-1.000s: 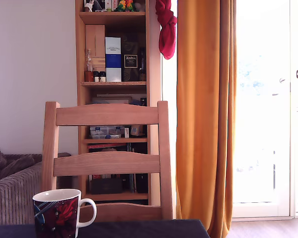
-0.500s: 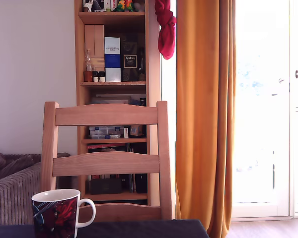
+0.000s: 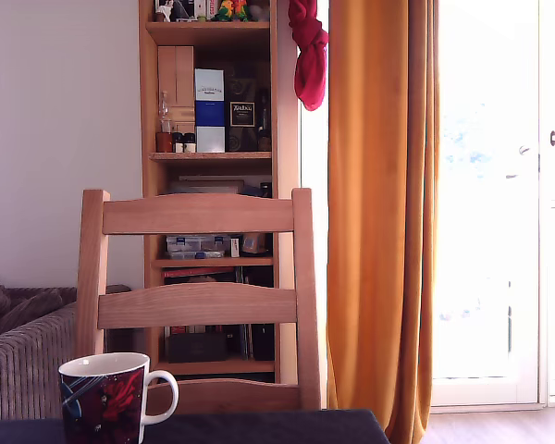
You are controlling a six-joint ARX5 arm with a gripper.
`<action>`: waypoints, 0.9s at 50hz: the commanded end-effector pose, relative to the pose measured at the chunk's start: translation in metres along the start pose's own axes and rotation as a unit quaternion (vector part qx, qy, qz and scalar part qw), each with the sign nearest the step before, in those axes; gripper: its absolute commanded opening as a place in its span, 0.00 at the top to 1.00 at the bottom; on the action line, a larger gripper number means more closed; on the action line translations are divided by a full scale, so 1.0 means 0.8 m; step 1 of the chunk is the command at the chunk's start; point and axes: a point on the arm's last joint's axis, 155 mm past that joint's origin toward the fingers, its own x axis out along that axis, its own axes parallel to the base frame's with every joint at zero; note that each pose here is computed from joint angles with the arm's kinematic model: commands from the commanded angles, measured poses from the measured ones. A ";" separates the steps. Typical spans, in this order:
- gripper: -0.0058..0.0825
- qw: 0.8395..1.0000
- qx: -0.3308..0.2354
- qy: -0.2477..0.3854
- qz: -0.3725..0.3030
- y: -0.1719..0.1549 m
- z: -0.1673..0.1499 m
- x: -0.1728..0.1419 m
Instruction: Pick the grey coffee capsule and place it inside the red coffee cup
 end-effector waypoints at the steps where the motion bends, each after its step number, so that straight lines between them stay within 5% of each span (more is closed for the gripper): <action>1: 0.96 1.000 0.017 0.018 0.006 0.000 0.004 0.003; 17: 0.94 0.981 0.095 0.149 0.078 0.035 -0.021 0.025; 20: 0.82 0.979 0.105 0.162 0.072 0.034 -0.026 0.031; 25: 0.38 0.974 0.126 0.176 0.063 0.032 -0.032 0.042; 29: 0.13 0.972 0.133 0.180 0.066 0.034 -0.033 0.050; 45: 0.09 0.952 0.159 0.241 0.099 0.052 -0.061 0.080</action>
